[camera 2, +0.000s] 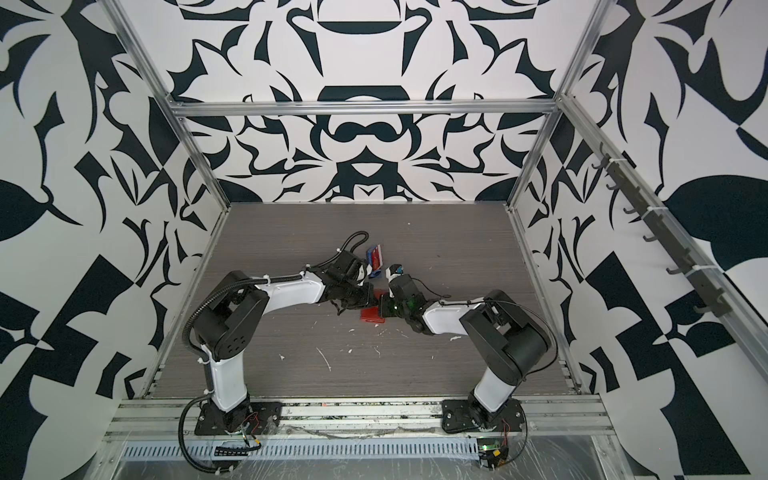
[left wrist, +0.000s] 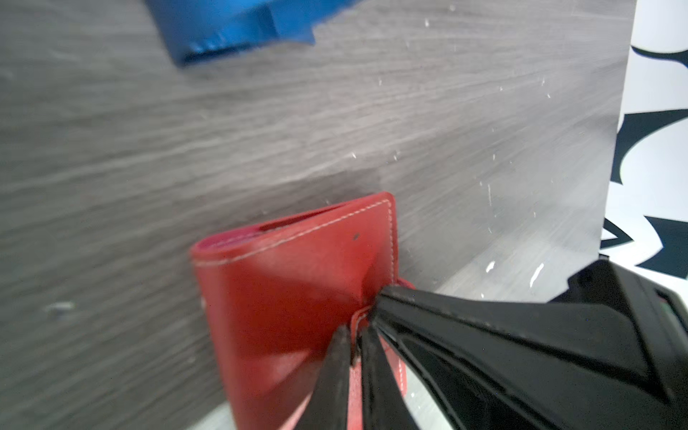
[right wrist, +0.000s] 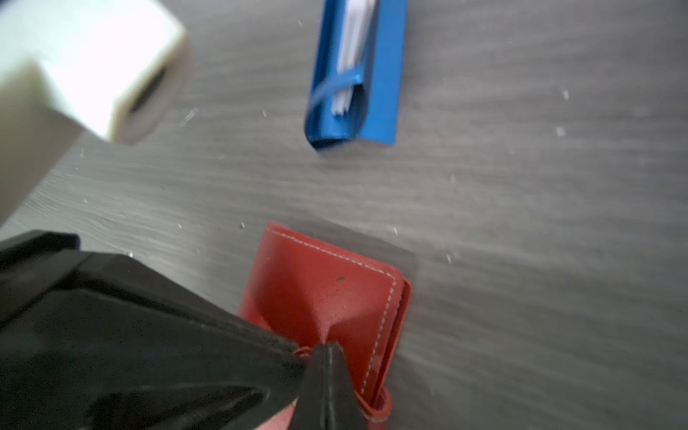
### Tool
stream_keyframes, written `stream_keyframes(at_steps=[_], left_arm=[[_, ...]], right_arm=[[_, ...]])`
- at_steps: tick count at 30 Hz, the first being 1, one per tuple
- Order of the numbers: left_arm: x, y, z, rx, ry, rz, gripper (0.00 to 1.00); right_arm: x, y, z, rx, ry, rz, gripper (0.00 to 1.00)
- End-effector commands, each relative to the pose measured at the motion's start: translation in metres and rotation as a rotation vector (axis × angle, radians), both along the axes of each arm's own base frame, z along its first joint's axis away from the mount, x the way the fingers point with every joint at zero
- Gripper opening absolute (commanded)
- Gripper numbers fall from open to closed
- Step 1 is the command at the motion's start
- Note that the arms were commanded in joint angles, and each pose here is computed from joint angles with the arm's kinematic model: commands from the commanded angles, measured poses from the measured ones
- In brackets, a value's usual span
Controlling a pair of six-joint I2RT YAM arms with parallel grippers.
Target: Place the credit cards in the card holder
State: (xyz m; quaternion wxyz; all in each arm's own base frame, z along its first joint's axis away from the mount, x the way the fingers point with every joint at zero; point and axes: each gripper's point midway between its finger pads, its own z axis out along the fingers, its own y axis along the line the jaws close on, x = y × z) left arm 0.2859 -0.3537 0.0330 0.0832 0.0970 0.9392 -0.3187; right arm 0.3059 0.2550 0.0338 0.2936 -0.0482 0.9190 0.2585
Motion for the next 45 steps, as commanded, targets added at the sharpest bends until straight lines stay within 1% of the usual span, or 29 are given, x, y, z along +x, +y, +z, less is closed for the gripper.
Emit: stream_keyframes(at_steps=[1,9,18,26,31,34,37,40,45], left_arm=[[-0.036,0.025,-0.04,0.163,0.128,-0.029,0.14],[-0.03,0.024,-0.025,0.157,0.088,-0.023,0.21],[-0.024,0.026,-0.01,0.152,0.036,-0.012,0.31],[-0.018,0.028,0.008,0.147,-0.019,-0.004,0.32],[-0.013,0.038,0.019,0.169,-0.082,0.03,0.33],[-0.006,0.053,0.029,0.21,-0.149,0.075,0.35],[0.003,0.076,0.041,0.285,-0.236,0.127,0.39],[0.014,0.109,0.052,0.393,-0.324,0.193,0.42],[0.033,0.175,0.072,0.599,-0.477,0.329,0.48]], right_arm=[[-0.034,-0.012,-0.02,-0.078,0.153,0.016,0.0],[-0.022,-0.006,0.009,-0.049,0.105,0.009,0.01],[-0.018,-0.007,0.022,-0.051,0.08,-0.003,0.01],[-0.016,-0.006,0.034,-0.037,0.06,0.0,0.01],[-0.013,-0.014,0.039,-0.066,0.035,-0.03,0.03],[-0.01,-0.029,0.04,-0.133,0.016,-0.08,0.07],[-0.006,-0.05,0.041,-0.233,-0.007,-0.146,0.11],[0.001,-0.077,0.047,-0.364,-0.056,-0.221,0.16],[0.012,-0.118,0.066,-0.56,-0.148,-0.322,0.25]])
